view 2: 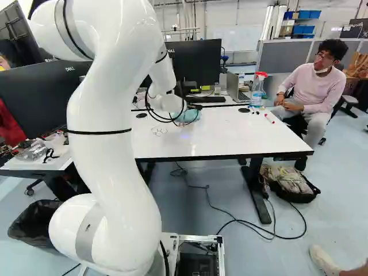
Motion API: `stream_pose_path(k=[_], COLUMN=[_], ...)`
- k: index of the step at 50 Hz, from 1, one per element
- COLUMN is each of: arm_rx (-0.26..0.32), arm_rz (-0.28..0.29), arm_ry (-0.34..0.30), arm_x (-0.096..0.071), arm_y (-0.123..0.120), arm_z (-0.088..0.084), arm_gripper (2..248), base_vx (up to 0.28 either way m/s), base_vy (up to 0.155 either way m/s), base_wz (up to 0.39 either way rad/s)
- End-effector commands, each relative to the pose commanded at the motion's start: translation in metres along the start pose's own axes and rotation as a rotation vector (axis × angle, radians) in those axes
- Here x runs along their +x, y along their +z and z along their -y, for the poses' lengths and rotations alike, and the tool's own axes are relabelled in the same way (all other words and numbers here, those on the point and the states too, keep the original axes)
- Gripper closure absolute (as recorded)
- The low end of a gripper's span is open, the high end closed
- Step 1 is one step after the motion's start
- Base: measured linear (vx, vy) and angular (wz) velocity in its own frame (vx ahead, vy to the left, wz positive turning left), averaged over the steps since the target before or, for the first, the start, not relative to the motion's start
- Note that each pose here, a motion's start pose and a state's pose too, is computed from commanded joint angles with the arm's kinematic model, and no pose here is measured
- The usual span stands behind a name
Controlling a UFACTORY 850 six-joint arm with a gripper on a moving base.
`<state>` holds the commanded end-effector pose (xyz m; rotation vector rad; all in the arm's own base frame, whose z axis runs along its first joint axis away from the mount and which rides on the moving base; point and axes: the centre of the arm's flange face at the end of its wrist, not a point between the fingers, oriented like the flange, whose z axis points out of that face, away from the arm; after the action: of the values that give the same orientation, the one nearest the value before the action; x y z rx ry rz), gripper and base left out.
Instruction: Clean the table with the green towel
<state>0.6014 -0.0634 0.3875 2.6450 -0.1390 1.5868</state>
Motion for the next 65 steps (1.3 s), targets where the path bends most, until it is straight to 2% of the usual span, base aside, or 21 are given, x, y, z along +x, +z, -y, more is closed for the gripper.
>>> stream_pose_path(k=[33,47,65], arm_rx=[0.029,0.030,0.028], arm_rz=[0.157,0.185,0.185], arm_ry=[-0.018,-0.020,-0.019], arm_x=[0.004,0.004,0.004], arm_y=[0.056,0.064,0.065], arm_z=[0.022,0.024,0.022], arm_gripper=[3,3,3], base_vx=[0.000,0.000,0.000], base_vy=[0.000,0.000,0.000], base_wz=[0.000,0.000,0.000])
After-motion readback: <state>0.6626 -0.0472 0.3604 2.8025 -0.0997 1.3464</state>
